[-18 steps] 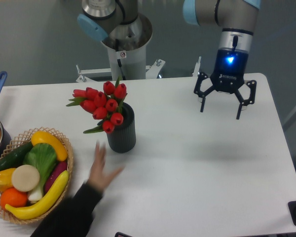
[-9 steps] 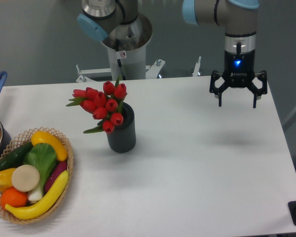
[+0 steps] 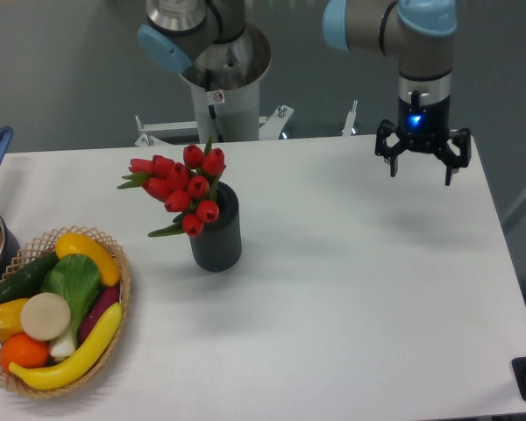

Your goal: Insert the flowers into the vase

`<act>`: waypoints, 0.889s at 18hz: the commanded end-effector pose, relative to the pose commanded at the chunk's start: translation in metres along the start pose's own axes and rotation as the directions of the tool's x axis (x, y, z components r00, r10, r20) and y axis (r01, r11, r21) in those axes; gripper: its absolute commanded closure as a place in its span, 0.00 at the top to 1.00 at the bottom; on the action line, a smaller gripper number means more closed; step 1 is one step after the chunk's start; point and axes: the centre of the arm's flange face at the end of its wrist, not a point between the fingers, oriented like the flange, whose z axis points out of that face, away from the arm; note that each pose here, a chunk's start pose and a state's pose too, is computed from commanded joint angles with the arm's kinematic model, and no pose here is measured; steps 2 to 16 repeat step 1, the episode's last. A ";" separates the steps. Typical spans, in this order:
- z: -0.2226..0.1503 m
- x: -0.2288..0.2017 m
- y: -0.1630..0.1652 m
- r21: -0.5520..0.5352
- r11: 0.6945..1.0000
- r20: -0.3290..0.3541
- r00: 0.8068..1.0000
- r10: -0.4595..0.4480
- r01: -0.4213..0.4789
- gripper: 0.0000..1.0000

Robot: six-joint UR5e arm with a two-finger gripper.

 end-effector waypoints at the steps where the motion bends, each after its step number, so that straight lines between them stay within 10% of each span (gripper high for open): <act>1: 0.002 0.000 0.000 0.000 1.000 -0.003 1.000 0.001 -0.001 1.00; 16: 0.002 0.000 0.000 0.000 1.000 -0.003 1.000 0.001 -0.001 1.00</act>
